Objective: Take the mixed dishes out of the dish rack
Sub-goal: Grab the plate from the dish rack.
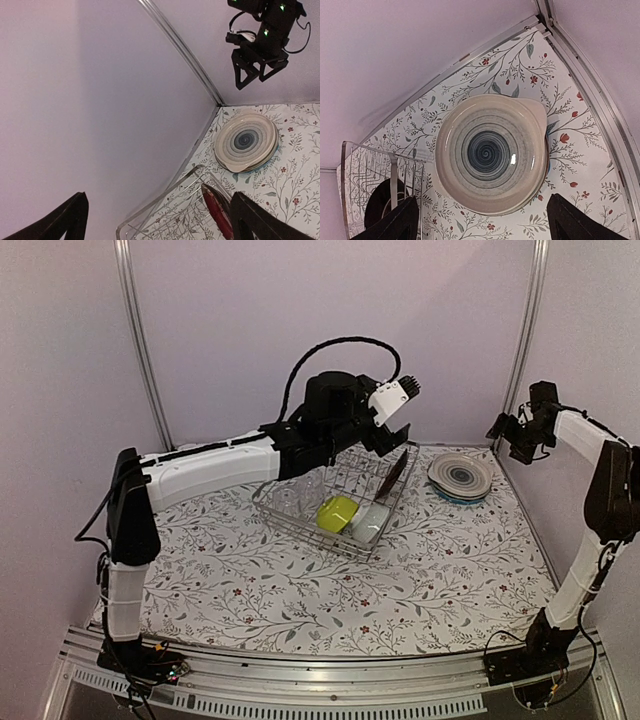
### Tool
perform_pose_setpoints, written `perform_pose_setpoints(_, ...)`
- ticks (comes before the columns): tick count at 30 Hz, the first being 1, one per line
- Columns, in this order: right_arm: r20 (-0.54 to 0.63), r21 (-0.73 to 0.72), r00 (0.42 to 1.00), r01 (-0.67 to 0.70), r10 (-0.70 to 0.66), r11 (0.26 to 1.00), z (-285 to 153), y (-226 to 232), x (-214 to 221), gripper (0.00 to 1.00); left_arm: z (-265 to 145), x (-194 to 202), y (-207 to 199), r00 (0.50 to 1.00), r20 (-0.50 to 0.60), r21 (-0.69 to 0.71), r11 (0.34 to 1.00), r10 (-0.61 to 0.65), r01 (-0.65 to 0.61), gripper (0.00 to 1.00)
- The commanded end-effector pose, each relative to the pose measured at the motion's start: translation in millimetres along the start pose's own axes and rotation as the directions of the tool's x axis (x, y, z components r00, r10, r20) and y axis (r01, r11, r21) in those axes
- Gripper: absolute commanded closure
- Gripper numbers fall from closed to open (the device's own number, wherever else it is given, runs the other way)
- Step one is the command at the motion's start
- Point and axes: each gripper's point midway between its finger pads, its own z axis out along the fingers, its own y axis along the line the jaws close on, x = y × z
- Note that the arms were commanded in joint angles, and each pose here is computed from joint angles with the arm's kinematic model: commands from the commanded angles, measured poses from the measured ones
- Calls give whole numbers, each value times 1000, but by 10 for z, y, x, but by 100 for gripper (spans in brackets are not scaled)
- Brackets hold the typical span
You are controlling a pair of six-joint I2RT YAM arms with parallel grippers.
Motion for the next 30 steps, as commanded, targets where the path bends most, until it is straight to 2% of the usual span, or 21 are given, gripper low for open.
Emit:
perform_pose_setpoints(1,9,-50,999,34,-34,998,-170,202,72,10,184,386,-280,978,-122,132,974,-168,183,1)
perform_pose_setpoints(9,23,-97,997,73,-72,993,-333,377,171,9,425,712,-409,901,-218,183,891,-375,415,5)
perform_pose_setpoints(12,21,-117,996,89,-87,989,-365,444,220,8,528,882,-475,874,-253,183,866,-415,465,7)
perform_pose_setpoints(17,17,-162,993,120,-119,980,-422,599,306,7,650,1101,-625,855,-293,184,852,-429,490,11)
perform_pose_setpoints(21,-13,-206,983,177,-183,963,-418,932,484,7,697,1200,-665,846,-305,173,848,-438,501,12)
perform_pose_setpoints(30,-105,-235,947,274,-304,933,-224,1634,989,7,632,1348,-406,817,-313,100,839,-484,535,12)
